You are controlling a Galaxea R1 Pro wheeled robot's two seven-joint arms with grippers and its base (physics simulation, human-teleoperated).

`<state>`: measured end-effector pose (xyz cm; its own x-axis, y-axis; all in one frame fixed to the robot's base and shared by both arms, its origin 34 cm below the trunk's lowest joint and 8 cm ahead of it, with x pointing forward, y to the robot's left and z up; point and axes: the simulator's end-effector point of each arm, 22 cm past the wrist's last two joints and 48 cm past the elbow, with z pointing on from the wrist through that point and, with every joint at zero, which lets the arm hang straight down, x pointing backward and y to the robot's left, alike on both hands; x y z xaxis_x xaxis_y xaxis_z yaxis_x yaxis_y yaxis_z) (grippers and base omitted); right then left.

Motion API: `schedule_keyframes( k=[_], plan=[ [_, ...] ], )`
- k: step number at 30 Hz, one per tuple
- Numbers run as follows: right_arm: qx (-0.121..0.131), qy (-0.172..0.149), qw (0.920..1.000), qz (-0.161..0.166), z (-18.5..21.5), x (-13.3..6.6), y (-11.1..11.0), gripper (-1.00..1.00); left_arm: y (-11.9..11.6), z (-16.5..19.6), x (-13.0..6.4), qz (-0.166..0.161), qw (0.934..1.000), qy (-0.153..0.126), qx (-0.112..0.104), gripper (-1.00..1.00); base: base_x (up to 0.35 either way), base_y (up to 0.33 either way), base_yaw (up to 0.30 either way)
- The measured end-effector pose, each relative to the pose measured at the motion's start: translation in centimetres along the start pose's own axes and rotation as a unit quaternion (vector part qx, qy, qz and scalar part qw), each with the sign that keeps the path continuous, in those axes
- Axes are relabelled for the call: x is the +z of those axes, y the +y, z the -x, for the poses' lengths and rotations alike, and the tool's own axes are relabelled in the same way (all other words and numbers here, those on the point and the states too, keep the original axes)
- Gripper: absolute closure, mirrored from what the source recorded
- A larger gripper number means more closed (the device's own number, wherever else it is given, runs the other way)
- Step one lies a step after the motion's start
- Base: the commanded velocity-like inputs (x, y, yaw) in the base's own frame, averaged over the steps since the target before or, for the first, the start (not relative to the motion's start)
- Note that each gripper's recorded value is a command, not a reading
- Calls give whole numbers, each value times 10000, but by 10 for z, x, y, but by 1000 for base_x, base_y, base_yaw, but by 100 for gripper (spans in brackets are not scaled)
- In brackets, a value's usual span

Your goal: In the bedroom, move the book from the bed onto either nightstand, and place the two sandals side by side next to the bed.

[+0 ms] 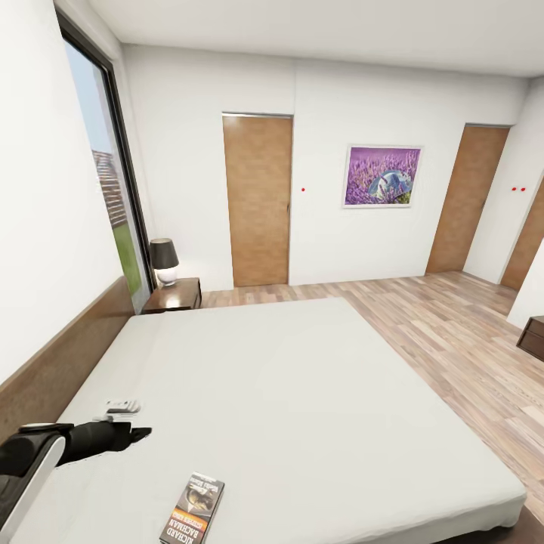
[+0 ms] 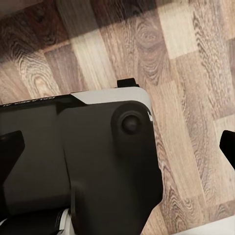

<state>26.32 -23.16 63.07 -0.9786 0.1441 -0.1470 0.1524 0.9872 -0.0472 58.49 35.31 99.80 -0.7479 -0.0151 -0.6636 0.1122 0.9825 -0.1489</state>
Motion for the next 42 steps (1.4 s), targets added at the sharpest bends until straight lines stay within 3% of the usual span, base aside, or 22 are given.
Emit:
schedule_keyframes(
  k=[7,13,18,30,42],
  plan=[
    [-7,-16,10000,3,1,0,0,-100,-8,12,21,-21,9996,-209,-177,-100,0,0,0],
    [0,-143,9999,-2,7,0,0,-100,0,31,36,360,9974,-574,-253,-100,0,0,0],
    [-5,-220,9998,-1,11,0,0,-100,-8,42,51,464,9951,-790,-362,-100,0,0,0],
    [-6,-263,9997,-11,13,0,-2,-100,-7,49,102,536,9947,-513,-706,-100,0,0,0],
    [56,-240,9997,-47,11,0,-7,-100,-28,44,124,421,9949,-464,-787,-100,0,0,0]
  ],
)
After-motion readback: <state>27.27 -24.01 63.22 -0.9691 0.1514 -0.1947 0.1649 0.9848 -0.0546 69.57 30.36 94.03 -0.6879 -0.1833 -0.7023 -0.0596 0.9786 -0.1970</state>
